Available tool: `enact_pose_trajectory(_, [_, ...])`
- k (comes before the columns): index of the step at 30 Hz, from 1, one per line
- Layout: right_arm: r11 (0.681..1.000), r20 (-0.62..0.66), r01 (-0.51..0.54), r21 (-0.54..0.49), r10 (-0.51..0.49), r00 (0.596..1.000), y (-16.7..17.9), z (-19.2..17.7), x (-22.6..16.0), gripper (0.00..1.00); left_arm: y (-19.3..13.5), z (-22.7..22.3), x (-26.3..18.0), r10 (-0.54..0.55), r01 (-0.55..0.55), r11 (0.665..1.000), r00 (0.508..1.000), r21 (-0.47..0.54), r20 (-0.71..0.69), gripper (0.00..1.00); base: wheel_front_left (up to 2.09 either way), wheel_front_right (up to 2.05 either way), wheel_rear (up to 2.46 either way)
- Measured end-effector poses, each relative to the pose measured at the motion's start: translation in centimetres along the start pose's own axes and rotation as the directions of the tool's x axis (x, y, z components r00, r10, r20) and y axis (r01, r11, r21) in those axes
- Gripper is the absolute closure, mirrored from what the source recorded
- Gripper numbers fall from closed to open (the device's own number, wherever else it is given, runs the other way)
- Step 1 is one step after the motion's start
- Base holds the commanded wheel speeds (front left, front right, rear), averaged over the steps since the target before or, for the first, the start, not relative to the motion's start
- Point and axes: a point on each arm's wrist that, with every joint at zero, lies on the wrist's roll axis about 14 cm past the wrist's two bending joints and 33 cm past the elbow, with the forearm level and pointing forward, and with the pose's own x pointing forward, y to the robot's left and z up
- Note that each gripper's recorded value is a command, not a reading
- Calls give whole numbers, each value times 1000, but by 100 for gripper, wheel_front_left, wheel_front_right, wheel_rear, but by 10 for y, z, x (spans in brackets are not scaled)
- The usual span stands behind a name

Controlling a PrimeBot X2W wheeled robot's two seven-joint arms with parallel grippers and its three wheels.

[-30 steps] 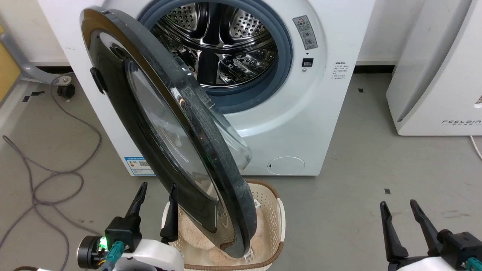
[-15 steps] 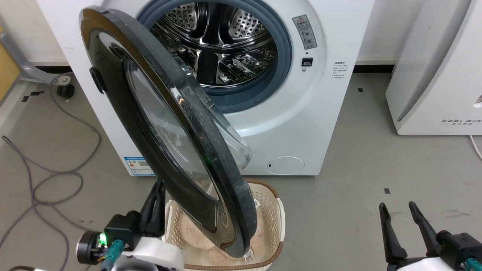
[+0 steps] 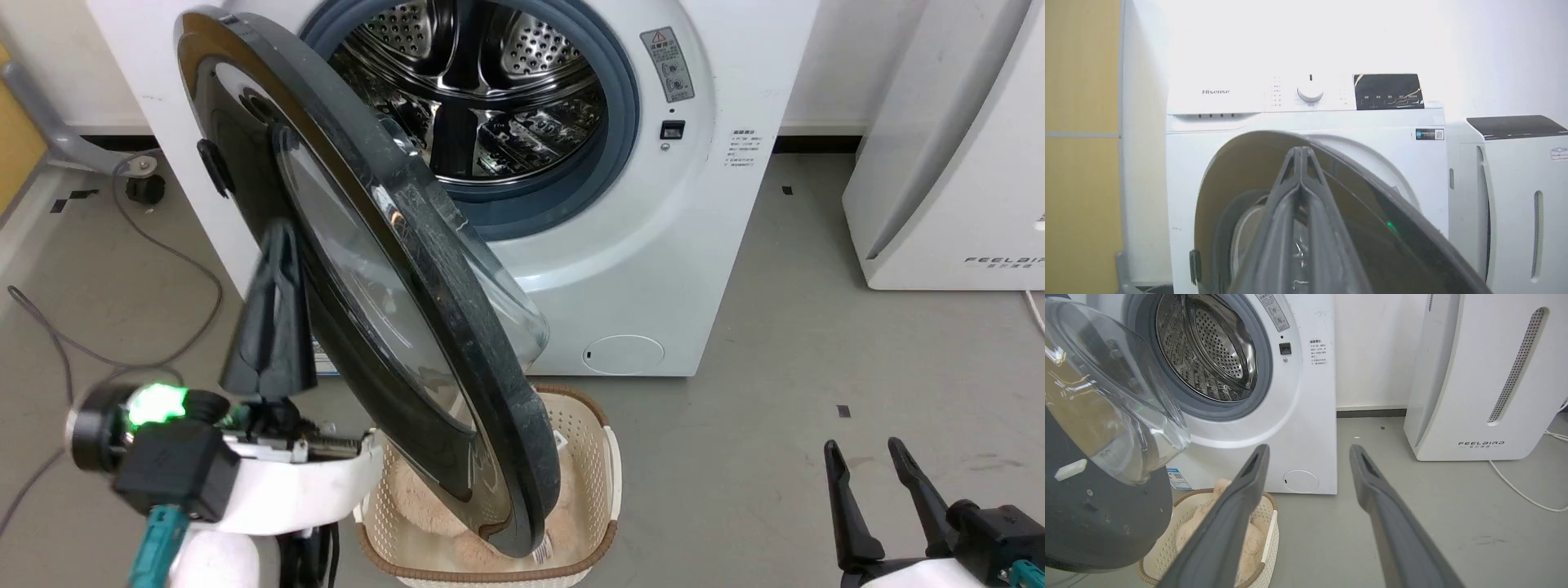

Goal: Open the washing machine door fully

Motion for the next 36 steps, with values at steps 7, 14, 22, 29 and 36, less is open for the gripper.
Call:
enact_pose_trajectory(7, [1000,-5,1,0,-1,1000,0,-1,1,0,-16,76,21,-44,45,999,966,1,255,100,0,0,0])
enact_pose_trajectory(14, [1000,-11,-1,1,1,1000,0,-2,2,0,-78,105,13,-234,276,958,908,-75,348,100,0,0,0])
enact_pose_trajectory(22, [1000,-17,-13,1,13,1000,4,-3,4,0,-147,83,-10,-439,485,851,867,-199,237,100,0,0,0])
enact_pose_trajectory(29, [1000,-22,-20,1,20,1000,6,-3,5,0,-188,28,-46,-577,539,777,817,-326,-24,100,0,0,0])
enact_pose_trajectory(36, [1000,-41,-22,5,22,999,7,-9,5,0,-199,-38,-79,-621,498,772,722,-394,-306,100,0,0,0])
